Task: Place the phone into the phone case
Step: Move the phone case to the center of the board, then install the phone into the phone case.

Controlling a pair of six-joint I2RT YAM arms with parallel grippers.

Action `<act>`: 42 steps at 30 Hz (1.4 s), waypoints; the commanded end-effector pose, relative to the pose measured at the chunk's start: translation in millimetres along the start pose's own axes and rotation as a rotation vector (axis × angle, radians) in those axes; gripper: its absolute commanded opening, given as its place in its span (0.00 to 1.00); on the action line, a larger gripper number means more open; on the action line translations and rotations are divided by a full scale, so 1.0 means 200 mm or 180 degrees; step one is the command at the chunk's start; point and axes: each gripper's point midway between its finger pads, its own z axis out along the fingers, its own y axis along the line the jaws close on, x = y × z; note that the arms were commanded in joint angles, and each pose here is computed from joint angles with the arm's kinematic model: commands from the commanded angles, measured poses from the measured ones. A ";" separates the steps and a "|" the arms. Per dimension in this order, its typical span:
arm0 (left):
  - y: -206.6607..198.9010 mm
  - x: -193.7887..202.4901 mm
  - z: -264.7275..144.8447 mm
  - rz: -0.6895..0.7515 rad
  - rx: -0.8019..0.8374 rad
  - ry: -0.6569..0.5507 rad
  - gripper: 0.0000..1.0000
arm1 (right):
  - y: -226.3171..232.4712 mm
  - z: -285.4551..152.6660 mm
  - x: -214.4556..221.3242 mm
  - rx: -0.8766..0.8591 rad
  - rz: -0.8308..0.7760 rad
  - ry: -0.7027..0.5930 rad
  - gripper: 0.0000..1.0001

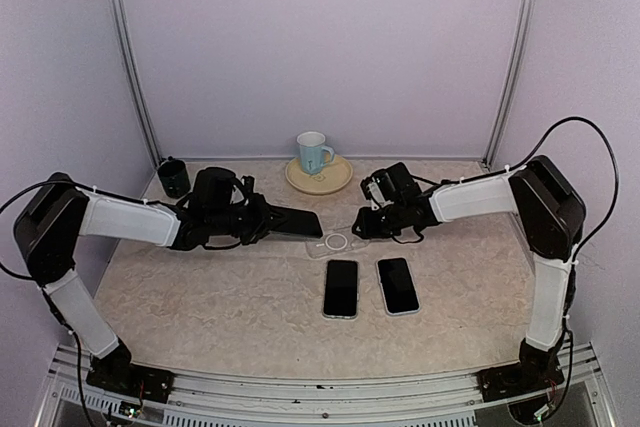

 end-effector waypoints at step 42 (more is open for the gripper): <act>-0.09 0.06 0.55 -0.0122 0.0227 0.0229 0.00 | -0.03 -0.07 -0.09 -0.1346 0.0351 0.0130 0.66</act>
